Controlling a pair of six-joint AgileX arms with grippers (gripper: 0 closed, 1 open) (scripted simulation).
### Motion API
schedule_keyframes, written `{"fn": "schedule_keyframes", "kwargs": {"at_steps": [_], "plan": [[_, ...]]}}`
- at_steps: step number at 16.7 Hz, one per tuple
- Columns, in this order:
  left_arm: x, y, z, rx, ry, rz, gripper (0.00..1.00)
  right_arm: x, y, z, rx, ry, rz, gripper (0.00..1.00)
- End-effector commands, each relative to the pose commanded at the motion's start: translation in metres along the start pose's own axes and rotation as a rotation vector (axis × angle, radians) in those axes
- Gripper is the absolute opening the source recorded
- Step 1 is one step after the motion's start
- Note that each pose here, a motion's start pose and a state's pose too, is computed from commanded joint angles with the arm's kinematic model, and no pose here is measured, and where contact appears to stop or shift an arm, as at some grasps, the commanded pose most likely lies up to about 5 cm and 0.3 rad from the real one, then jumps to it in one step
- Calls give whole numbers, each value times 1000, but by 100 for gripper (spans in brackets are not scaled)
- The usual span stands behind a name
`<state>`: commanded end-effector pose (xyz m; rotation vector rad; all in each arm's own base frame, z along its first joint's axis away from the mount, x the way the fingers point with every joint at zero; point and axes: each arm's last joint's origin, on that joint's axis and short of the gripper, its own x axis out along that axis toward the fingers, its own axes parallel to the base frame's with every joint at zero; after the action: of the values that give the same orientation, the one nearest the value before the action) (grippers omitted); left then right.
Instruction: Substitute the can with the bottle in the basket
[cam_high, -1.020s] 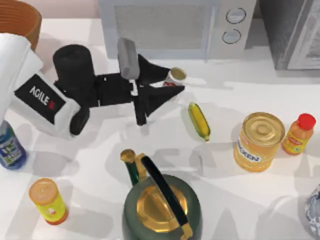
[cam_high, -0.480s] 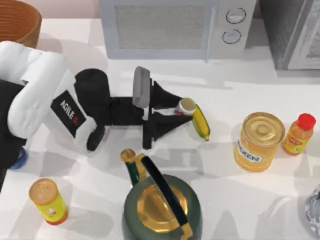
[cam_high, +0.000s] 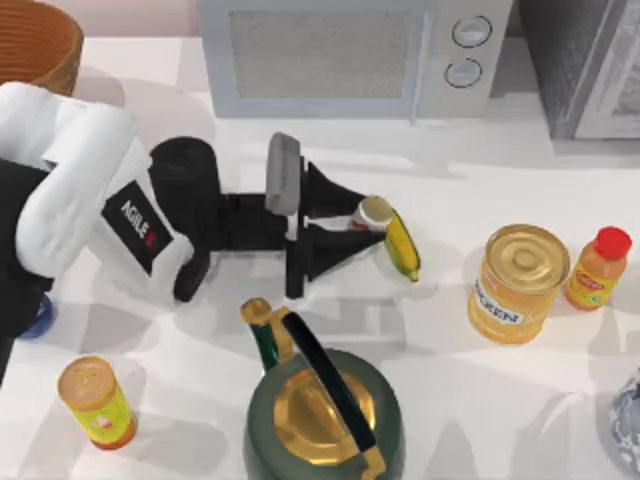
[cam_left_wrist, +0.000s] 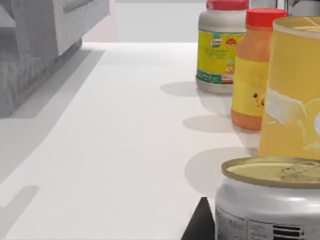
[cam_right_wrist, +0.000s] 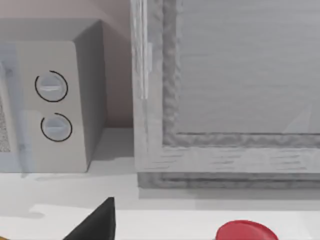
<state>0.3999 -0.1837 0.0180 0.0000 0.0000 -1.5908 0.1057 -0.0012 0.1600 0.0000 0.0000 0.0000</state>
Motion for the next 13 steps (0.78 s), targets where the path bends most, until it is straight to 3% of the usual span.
{"fn": "schedule_keyframes", "kwargs": {"at_steps": [9, 13], "plan": [[0, 0, 0, 0, 0, 0, 98, 0, 0, 0, 0, 0, 0, 100], [0, 0, 0, 0, 0, 0, 100, 0, 0, 0, 0, 0, 0, 100]]}}
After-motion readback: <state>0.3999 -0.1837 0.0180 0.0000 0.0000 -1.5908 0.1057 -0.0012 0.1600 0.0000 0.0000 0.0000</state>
